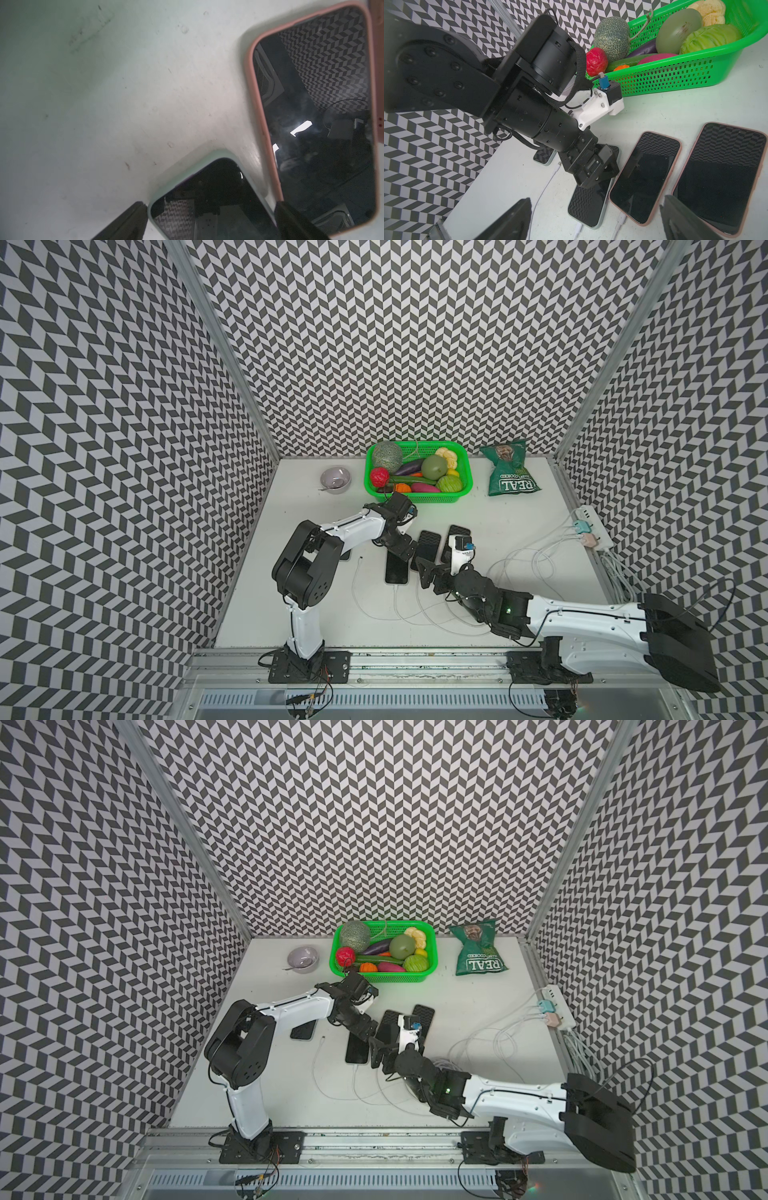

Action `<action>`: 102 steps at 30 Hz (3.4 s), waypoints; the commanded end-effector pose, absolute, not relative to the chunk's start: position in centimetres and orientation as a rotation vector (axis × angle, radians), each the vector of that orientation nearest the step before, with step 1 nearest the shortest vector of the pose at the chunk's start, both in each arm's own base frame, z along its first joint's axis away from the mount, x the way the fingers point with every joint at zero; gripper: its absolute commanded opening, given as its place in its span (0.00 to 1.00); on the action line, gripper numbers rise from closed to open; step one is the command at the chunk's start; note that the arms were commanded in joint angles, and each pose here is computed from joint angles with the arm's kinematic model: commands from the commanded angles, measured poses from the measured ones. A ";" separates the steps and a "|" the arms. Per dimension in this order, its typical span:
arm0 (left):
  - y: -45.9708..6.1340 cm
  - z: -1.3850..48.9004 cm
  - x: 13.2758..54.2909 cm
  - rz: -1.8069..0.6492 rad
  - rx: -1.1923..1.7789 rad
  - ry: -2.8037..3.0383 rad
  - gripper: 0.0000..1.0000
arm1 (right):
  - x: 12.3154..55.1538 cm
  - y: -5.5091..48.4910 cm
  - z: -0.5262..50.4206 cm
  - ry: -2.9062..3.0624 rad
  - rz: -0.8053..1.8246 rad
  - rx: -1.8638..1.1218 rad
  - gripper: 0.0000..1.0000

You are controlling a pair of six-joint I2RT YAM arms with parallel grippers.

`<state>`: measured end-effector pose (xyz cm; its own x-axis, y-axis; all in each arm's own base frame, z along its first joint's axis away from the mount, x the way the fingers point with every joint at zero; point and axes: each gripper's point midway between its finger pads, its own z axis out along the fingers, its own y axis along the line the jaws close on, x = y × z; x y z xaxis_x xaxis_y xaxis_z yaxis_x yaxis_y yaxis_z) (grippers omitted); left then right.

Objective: Unplug the charging cable from the phone
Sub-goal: Pick up the phone at the center of the board.

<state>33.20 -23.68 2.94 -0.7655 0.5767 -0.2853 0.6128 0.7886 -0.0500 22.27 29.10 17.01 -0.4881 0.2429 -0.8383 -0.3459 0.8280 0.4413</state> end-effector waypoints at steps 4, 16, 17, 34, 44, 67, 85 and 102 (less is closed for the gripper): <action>-23.9 1.7 33.0 -0.163 0.941 2.760 1.00 | 22.4 29.1 16.8 1.948 0.703 -0.054 0.99; -22.1 0.6 33.5 -0.004 0.932 2.787 1.00 | 22.5 29.4 16.0 1.958 0.690 -0.060 1.00; -21.9 0.6 33.6 0.009 0.929 2.785 1.00 | 22.5 29.5 16.0 1.958 0.691 -0.061 1.00; -20.8 2.9 34.9 0.016 0.861 2.768 1.00 | 22.7 29.8 15.8 1.959 0.687 -0.070 1.00; -19.8 4.5 36.5 -0.037 0.670 2.829 1.00 | 22.8 29.6 15.6 1.958 0.683 -0.070 1.00; -20.7 6.3 32.1 -0.285 0.676 2.817 1.00 | 23.0 29.3 15.5 1.962 0.686 -0.071 1.00; -20.2 5.2 32.9 -0.190 0.426 2.844 1.00 | 23.0 29.4 14.9 1.975 0.676 -0.068 1.00; -21.8 3.9 33.3 -0.140 0.373 2.871 1.00 | 23.4 29.9 13.9 1.990 0.662 -0.073 1.00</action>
<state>32.34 -21.09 3.55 -0.9404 0.2514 -0.2291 0.2723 0.9601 -0.0640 22.90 29.47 12.85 -0.5183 0.1769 -0.8367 -0.3231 0.8654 0.3831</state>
